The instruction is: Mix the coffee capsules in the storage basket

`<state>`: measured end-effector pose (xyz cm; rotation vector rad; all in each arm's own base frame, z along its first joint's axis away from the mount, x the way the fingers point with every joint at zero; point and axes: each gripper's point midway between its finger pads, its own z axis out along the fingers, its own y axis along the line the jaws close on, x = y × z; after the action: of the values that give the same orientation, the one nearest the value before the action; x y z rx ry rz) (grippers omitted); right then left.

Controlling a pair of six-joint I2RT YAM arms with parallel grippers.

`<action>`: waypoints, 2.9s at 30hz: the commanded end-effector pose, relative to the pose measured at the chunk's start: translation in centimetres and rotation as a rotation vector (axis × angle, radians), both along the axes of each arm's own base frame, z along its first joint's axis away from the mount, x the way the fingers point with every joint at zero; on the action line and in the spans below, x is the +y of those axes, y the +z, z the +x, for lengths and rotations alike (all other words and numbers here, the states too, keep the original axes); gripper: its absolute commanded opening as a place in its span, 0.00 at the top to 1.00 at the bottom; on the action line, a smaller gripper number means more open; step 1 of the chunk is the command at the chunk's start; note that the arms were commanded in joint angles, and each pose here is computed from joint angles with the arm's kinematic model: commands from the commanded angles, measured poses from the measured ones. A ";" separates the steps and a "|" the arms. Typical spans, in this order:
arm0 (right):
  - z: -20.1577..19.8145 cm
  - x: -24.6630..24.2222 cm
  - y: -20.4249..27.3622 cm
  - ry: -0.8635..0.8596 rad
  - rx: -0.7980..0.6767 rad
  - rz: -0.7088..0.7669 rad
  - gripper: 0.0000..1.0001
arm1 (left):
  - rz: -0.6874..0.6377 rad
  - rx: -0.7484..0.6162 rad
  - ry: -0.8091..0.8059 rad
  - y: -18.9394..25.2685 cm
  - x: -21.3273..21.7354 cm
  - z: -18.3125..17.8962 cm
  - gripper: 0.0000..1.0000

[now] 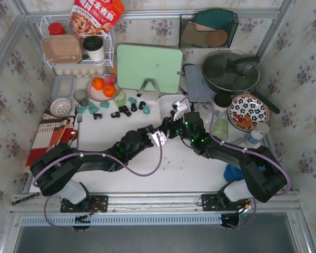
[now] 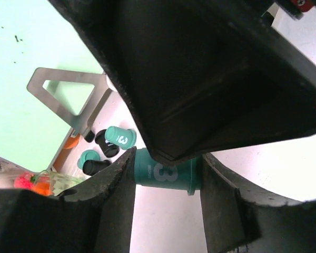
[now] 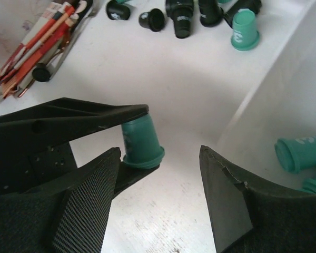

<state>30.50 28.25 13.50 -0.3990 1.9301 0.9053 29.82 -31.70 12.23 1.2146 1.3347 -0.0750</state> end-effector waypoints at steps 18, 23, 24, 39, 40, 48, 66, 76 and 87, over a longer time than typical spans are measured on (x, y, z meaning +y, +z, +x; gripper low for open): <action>-1.7 2.4 1.8 0.169 -0.021 0.085 0.43 | -0.141 -0.068 -0.142 4.2 -1.2 -2.4 0.74; -1.7 2.6 1.5 0.177 -0.008 0.077 0.47 | -0.155 -0.056 -0.166 4.4 -1.4 -2.8 0.74; -1.7 2.6 1.5 0.178 -0.008 0.077 0.50 | -0.154 -0.054 -0.168 4.4 -1.4 -2.9 0.74; 0.5 0.3 1.0 -0.013 -0.030 0.027 0.95 | -0.211 -0.026 -0.066 5.4 -0.3 -1.8 0.41; 0.8 -0.1 1.0 -0.042 -0.036 0.020 0.99 | -0.220 -0.022 -0.057 5.5 -0.1 -1.7 0.38; 3.9 -6.8 -0.3 -0.432 -0.101 -0.100 1.00 | -0.343 0.104 0.174 5.5 3.8 1.5 0.01; 6.8 -9.9 -5.4 -0.601 -0.052 -0.381 0.29 | -0.386 0.734 0.663 -1.9 8.2 11.2 0.10; 6.1 -9.0 -3.9 -0.546 -0.061 -0.311 0.28 | -0.301 0.845 0.635 -5.8 4.5 15.2 0.27; 5.6 -8.1 -3.4 -0.499 -0.056 -0.276 0.29 | -0.223 0.842 0.659 -8.1 3.9 17.5 0.39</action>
<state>36.29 19.79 9.96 -0.0761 1.9794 0.2771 47.08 -27.98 4.53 0.4617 2.3177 -0.3074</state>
